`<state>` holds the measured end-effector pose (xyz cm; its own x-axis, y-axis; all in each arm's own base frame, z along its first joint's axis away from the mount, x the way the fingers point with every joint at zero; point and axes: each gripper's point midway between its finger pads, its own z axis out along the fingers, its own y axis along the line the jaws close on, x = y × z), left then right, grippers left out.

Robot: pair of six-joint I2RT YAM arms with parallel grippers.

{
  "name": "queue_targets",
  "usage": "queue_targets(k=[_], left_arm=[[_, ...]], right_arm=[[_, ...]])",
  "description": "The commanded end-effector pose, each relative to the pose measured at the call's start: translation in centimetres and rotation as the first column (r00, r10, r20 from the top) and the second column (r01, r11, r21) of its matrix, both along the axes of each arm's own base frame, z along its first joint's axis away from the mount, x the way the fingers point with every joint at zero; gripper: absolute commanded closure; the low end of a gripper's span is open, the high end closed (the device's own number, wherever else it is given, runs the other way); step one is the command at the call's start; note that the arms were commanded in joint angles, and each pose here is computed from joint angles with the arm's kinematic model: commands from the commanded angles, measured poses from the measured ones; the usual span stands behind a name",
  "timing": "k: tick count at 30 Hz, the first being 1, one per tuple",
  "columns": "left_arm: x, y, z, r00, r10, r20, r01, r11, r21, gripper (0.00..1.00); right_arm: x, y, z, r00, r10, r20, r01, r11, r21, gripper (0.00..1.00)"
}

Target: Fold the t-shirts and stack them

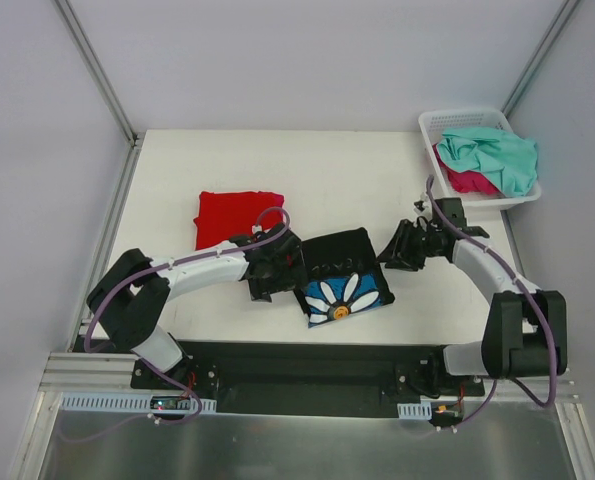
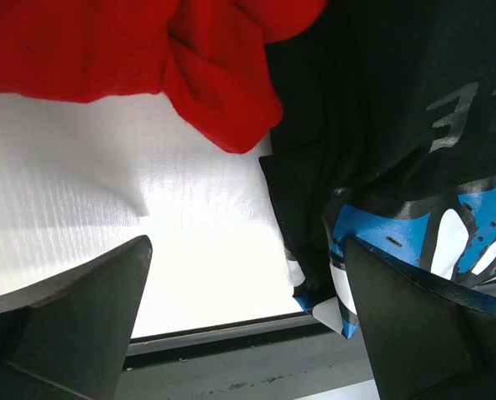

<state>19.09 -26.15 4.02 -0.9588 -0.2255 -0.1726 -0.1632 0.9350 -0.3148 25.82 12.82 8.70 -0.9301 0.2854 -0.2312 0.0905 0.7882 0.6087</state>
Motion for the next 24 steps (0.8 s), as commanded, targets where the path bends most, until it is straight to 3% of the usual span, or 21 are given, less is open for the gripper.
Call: queue_targets(k=[1, 13, 20, 21, 23, 24], left_arm=[[0.8, -0.1, 0.7, 1.0, 0.023, 0.018, -0.023, 1.0, 0.013, 0.01], [0.9, -0.4, 2.0, 0.999, 0.011, 0.042, -0.01, 1.0, -0.021, 0.01], [0.6, -0.6, 1.8, 1.0, -0.001, 0.023, 0.002, 1.0, -0.027, 0.01], [0.6, -0.6, 1.8, 1.0, -0.002, 0.021, 0.003, 1.0, -0.029, 0.01], [0.6, -0.8, 1.9, 1.0, -0.006, 0.022, 0.007, 0.999, -0.032, 0.01], [0.6, -0.7, 1.8, 1.0, -0.009, 0.021, 0.01, 0.999, -0.03, 0.01]], right_arm=[[3.6, -1.1, 1.1, 0.998, -0.053, 0.035, 0.052, 0.998, 0.04, 0.6], [5.6, -4.0, -3.6, 0.98, -0.172, -0.102, 0.185, 0.973, 0.141, 0.6], [4.8, -1.9, -4.4, 0.99, -0.09, -0.112, 0.107, 0.982, 0.156, 0.59], [4.7, -1.5, -4.2, 0.992, -0.074, -0.102, 0.09, 0.981, 0.169, 0.51], [4.4, -0.4, -3.4, 0.996, -0.028, -0.088, 0.047, 0.975, 0.217, 0.21], [4.3, -0.1, -3.2, 0.996, -0.02, -0.084, 0.038, 0.973, 0.229, 0.13]])
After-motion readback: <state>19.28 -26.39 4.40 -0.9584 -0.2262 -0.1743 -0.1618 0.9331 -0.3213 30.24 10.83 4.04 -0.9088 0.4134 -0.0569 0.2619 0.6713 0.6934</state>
